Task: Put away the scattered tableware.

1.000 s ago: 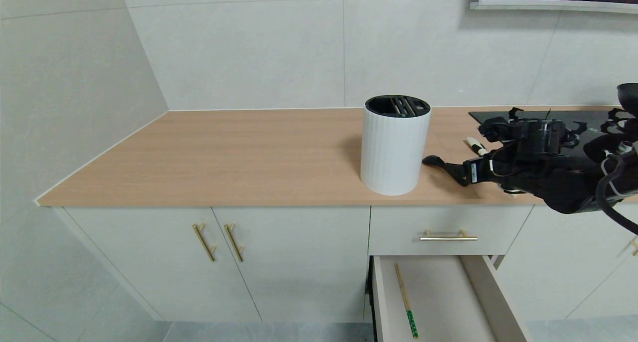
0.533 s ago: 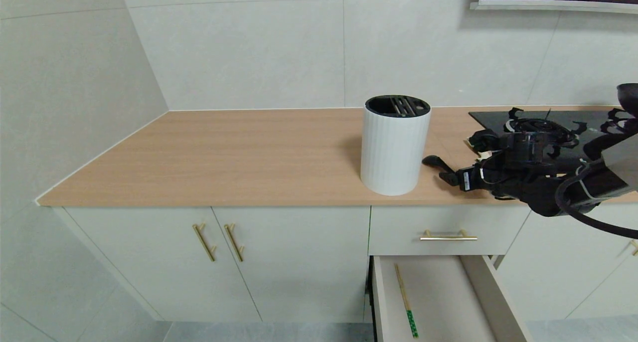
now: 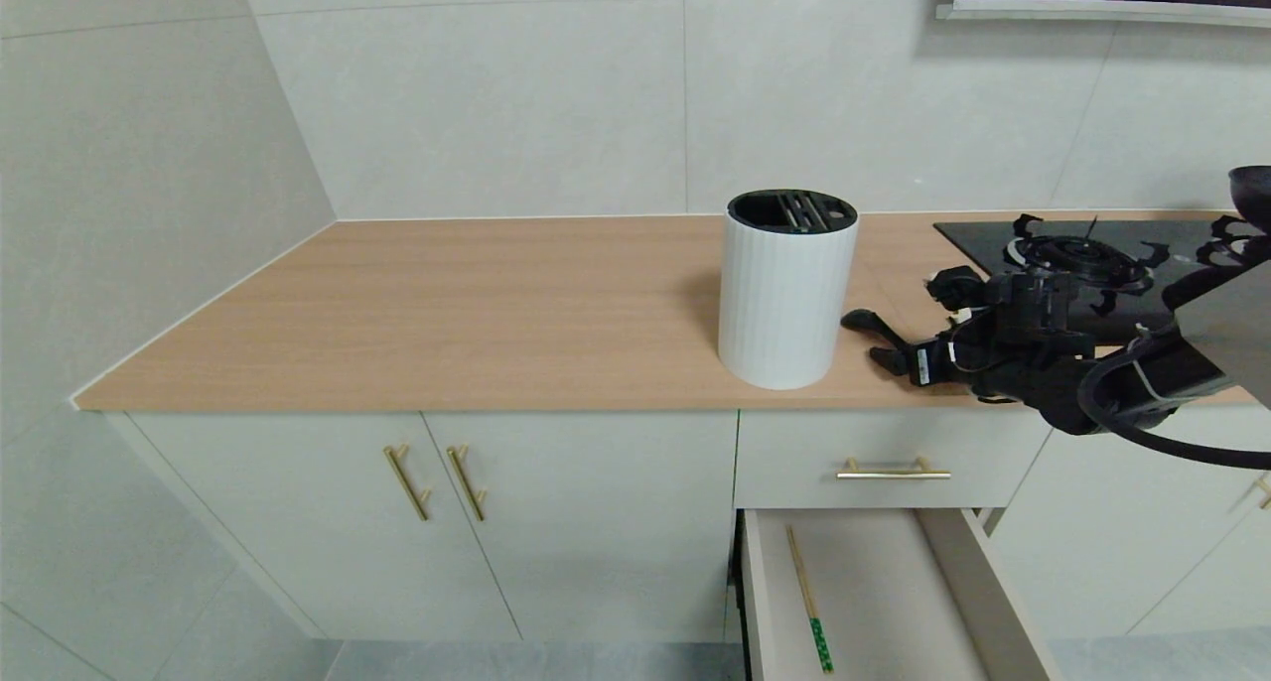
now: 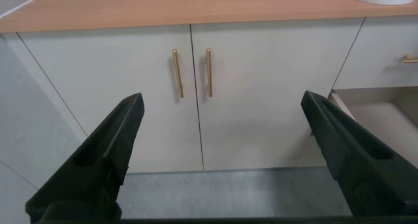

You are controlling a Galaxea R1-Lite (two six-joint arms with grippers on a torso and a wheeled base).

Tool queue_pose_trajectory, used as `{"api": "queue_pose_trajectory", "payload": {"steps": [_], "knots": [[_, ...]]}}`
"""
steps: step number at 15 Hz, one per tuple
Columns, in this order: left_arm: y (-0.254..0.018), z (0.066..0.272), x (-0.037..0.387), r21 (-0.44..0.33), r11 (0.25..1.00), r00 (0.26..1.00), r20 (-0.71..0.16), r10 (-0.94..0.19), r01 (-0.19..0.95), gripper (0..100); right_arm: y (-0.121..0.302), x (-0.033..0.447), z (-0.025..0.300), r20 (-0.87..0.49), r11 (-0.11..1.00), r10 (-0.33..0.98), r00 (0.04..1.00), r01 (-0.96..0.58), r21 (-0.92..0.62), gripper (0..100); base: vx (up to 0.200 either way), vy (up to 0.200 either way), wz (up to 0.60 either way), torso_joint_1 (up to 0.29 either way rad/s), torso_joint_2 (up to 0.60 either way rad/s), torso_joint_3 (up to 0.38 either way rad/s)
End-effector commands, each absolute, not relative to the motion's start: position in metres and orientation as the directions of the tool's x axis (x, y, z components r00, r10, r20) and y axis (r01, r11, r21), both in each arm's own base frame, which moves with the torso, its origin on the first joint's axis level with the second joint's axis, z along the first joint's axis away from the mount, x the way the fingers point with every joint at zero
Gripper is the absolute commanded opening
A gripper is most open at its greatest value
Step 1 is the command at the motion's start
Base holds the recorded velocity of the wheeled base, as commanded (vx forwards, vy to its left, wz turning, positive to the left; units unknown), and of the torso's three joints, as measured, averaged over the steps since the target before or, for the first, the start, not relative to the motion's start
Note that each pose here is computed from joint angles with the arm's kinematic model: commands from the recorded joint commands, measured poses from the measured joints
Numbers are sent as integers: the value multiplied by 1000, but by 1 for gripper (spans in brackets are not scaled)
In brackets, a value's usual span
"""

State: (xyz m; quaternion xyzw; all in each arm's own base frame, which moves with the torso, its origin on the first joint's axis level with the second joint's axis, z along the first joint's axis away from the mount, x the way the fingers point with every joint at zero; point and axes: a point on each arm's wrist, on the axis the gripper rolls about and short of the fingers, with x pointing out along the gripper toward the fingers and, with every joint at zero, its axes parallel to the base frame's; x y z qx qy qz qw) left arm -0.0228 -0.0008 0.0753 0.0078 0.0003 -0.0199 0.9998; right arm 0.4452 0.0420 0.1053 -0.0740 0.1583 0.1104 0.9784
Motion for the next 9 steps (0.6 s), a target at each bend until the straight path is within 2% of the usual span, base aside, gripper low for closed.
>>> {"api": "queue_pose_trajectory", "payload": {"steps": [1, 2, 3, 9], "knots": [[-1, 75, -23, 15, 999, 999, -2, -40, 40, 100, 42, 446, 104, -329, 964, 193, 924, -240, -110, 100, 0, 0, 0, 0, 0, 0], [-1, 75, -23, 15, 999, 999, -2, -40, 40, 100, 42, 446, 103, -331, 964, 193, 924, -241, -111, 100, 0, 0, 0, 0, 0, 0], [-1, 75, -23, 15, 999, 999, -2, -40, 40, 100, 42, 446, 103, -331, 965, 192, 924, -239, -109, 0, 0, 0, 0, 0, 0, 0], [-1, 75, -23, 15, 999, 999, -2, -40, 40, 100, 42, 447, 104, -326, 964, 193, 925, -240, -110, 0, 0, 0, 0, 0, 0, 0]]}}
